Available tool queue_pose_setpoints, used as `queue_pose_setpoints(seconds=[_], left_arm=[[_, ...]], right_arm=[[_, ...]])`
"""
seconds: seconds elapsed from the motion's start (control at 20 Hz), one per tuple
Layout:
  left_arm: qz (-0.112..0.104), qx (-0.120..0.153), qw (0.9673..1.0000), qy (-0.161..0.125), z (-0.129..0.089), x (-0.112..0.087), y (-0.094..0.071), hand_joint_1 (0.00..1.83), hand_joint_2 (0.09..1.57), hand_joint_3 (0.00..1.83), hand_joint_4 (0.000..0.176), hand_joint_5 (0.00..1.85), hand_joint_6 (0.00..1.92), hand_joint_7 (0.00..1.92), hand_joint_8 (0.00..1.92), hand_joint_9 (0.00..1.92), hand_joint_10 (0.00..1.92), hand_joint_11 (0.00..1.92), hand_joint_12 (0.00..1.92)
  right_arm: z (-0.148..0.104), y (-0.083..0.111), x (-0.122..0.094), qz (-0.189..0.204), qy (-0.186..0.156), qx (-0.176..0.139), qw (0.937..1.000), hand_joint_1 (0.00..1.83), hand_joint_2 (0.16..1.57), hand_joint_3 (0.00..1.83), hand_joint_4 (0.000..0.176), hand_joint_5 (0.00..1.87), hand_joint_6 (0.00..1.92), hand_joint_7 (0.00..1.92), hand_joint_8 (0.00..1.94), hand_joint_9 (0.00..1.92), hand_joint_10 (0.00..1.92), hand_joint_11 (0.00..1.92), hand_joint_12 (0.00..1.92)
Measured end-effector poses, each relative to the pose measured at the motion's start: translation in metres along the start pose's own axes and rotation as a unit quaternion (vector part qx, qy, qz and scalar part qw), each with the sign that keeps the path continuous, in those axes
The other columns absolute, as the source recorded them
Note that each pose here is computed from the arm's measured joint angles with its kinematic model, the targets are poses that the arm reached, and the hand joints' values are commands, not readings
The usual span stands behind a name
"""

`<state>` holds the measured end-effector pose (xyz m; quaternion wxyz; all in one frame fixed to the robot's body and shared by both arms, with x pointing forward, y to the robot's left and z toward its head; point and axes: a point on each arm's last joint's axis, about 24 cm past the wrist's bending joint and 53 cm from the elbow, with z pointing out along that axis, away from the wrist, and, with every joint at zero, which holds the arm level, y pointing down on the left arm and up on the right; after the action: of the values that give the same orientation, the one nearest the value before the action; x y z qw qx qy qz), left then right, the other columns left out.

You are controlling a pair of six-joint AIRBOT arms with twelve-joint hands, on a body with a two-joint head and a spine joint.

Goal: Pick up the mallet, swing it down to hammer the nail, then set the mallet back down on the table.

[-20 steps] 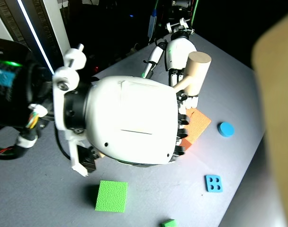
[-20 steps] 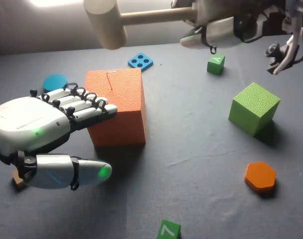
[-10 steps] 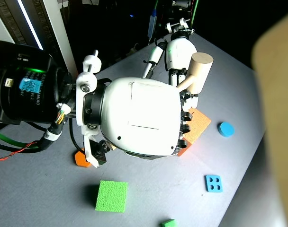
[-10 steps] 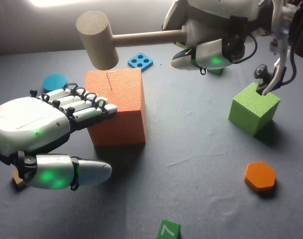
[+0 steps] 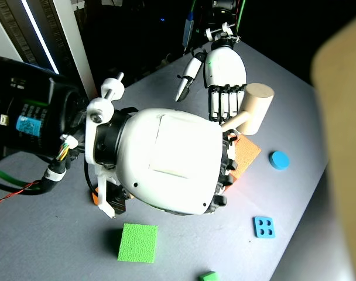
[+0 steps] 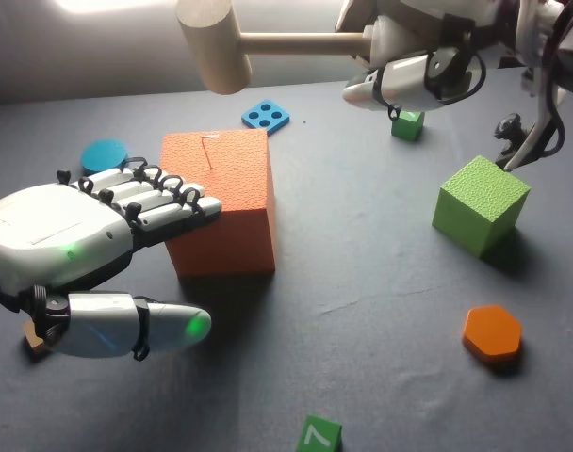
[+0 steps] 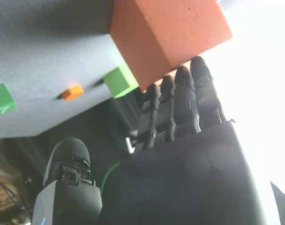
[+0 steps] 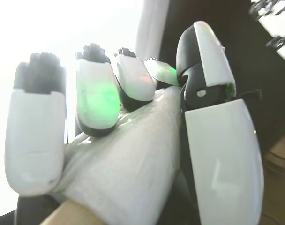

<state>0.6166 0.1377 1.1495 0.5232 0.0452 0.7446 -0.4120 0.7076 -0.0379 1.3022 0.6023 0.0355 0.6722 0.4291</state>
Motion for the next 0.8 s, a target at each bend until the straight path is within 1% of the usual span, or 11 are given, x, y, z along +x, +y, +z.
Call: queue_pose_setpoints(seconds=[0.05,0.1,0.15,0.2,0.35,0.4,0.6,0.65,0.8], left_arm=[[0.0,0.0,1.0,0.0,0.0,0.0,0.0,0.0,1.17,0.0,0.0,0.12,0.0,0.14,0.0,0.14,0.0,0.0,0.3],[0.0,0.0,1.0,0.0,0.0,0.0,0.0,0.0,1.17,0.0,0.0,0.12,0.0,0.15,0.0,0.14,0.0,0.0,0.31],[0.0,0.0,1.0,0.0,0.0,0.0,0.0,0.0,1.17,0.0,0.0,0.11,0.0,0.14,0.0,0.14,0.0,0.0,0.29],[0.0,0.0,1.0,0.0,0.0,0.0,0.0,0.0,1.18,0.0,0.0,0.11,0.0,0.14,0.0,0.13,0.0,0.0,0.26],[0.0,0.0,1.0,0.0,0.0,0.0,0.0,0.0,1.18,0.0,0.0,0.12,0.0,0.14,0.0,0.14,0.0,0.0,0.29],[0.0,0.0,1.0,0.0,0.0,0.0,0.0,0.0,1.18,0.0,0.0,0.12,0.0,0.15,0.0,0.14,0.0,0.0,0.32],[0.0,0.0,1.0,0.0,0.0,0.0,0.0,0.0,1.18,0.0,0.0,0.11,0.0,0.13,0.0,0.12,0.0,0.0,0.27],[0.0,0.0,1.0,0.0,0.0,0.0,0.0,0.0,1.18,0.0,0.0,0.12,0.0,0.14,0.0,0.13,0.0,0.0,0.29],[0.0,0.0,1.0,0.0,0.0,0.0,0.0,0.0,1.19,0.0,0.0,0.12,0.0,0.14,0.0,0.13,0.0,0.0,0.28]], right_arm=[[0.0,-0.001,0.001,0.005,0.0,0.004,1.0,0.94,1.48,0.01,0.176,1.49,1.92,1.68,1.94,1.78,1.92,1.92,1.92],[0.0,-0.002,0.003,0.014,0.001,0.008,0.9999,0.94,1.48,0.01,0.176,1.49,1.92,1.68,1.94,1.78,1.92,1.92,1.92],[0.001,-0.003,0.005,0.02,0.002,0.013,0.9997,0.96,1.47,0.01,0.176,1.48,1.92,1.68,1.94,1.78,1.92,1.92,1.92],[0.001,-0.003,0.006,0.022,0.002,0.013,0.9997,0.94,1.48,0.01,0.176,1.48,1.92,1.68,1.94,1.78,1.92,1.92,1.92],[0.003,0.001,0.007,0.022,0.0,0.011,0.9997,0.97,1.47,0.0,0.176,1.5,1.92,1.69,1.94,1.79,1.92,1.92,1.92],[0.004,0.001,0.009,0.023,0.002,0.01,0.9997,0.95,1.48,0.0,0.176,1.49,1.92,1.69,1.94,1.79,1.92,1.92,1.92],[0.005,0.007,0.004,0.025,-0.002,0.005,0.9997,0.97,1.47,0.0,0.176,1.51,1.92,1.7,1.94,1.8,1.92,1.92,1.92],[0.005,0.006,0.003,0.024,-0.004,0.006,0.9997,0.98,1.46,0.0,0.176,1.51,1.92,1.71,1.94,1.81,1.92,1.92,1.92],[0.005,0.005,0.007,0.023,-0.001,0.007,0.9997,0.98,1.46,0.0,0.176,1.49,1.92,1.7,1.94,1.8,1.92,1.92,1.92]])
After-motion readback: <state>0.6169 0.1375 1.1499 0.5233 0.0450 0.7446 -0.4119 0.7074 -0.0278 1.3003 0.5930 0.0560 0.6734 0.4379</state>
